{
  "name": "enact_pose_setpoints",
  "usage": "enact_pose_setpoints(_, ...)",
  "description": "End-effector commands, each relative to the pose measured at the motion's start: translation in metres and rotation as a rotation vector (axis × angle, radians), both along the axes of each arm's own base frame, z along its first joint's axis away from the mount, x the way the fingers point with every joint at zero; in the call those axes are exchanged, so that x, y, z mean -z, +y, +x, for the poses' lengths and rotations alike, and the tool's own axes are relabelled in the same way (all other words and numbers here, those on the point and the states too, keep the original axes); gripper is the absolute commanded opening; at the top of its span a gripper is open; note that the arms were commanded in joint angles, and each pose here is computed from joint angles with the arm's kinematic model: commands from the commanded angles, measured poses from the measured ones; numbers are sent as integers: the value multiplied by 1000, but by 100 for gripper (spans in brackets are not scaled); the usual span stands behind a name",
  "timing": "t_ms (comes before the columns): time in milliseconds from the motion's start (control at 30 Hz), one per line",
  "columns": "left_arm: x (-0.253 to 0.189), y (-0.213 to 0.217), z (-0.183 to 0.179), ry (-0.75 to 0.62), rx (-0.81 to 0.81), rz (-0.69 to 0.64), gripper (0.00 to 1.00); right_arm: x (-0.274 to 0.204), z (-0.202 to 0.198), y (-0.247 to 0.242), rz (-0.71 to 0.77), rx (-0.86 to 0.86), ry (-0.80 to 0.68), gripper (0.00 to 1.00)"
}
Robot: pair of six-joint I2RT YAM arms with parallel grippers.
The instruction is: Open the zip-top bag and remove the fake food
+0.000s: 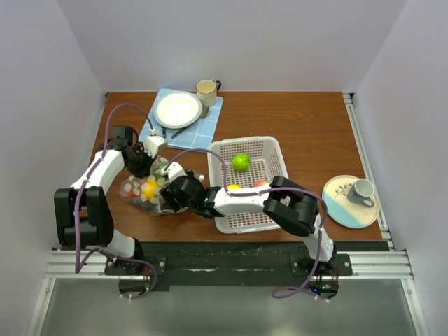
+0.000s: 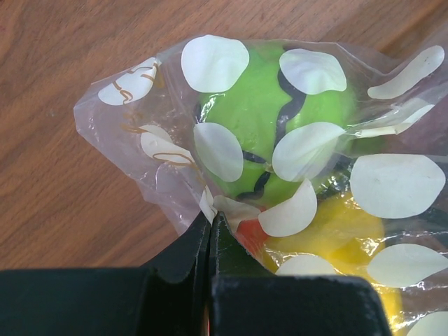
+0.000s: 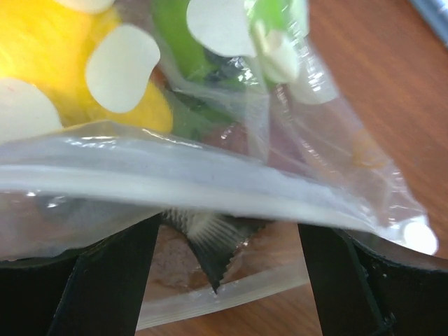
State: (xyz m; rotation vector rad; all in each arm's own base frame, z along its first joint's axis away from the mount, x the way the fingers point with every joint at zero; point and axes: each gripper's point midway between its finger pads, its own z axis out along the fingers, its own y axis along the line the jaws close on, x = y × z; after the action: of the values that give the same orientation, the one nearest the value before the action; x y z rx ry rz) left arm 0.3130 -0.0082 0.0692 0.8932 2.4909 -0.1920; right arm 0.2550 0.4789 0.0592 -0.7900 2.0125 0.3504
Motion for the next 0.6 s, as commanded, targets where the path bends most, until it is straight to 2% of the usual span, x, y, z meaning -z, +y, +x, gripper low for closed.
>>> enact_pose_setpoints(0,-1,-4,1,-14,37,-4,0,5,-4,17,67,-21,45,82)
enact_pose_setpoints(100,-1,-4,0,-14,41,-3,0,9,-6,23,72,-38,57,78)
enact_pose_setpoints(200,-3,-5,1,-20,44,-8,0,6,-9,27,91,-62,71,71)
enact_pose_setpoints(300,-3,-6,1,-16,43,-14,0,-2,-13,29,116,-81,76,58)
enact_pose_setpoints(333,-2,-6,2,-18,43,-13,0,-8,-15,31,136,-93,79,51)
enact_pose_setpoints(400,-1,-6,1,-13,42,-11,0,-21,-19,30,162,-112,75,45)
enact_pose_setpoints(567,4,-5,0,-8,38,-9,0,-51,-29,25,216,-161,70,22)
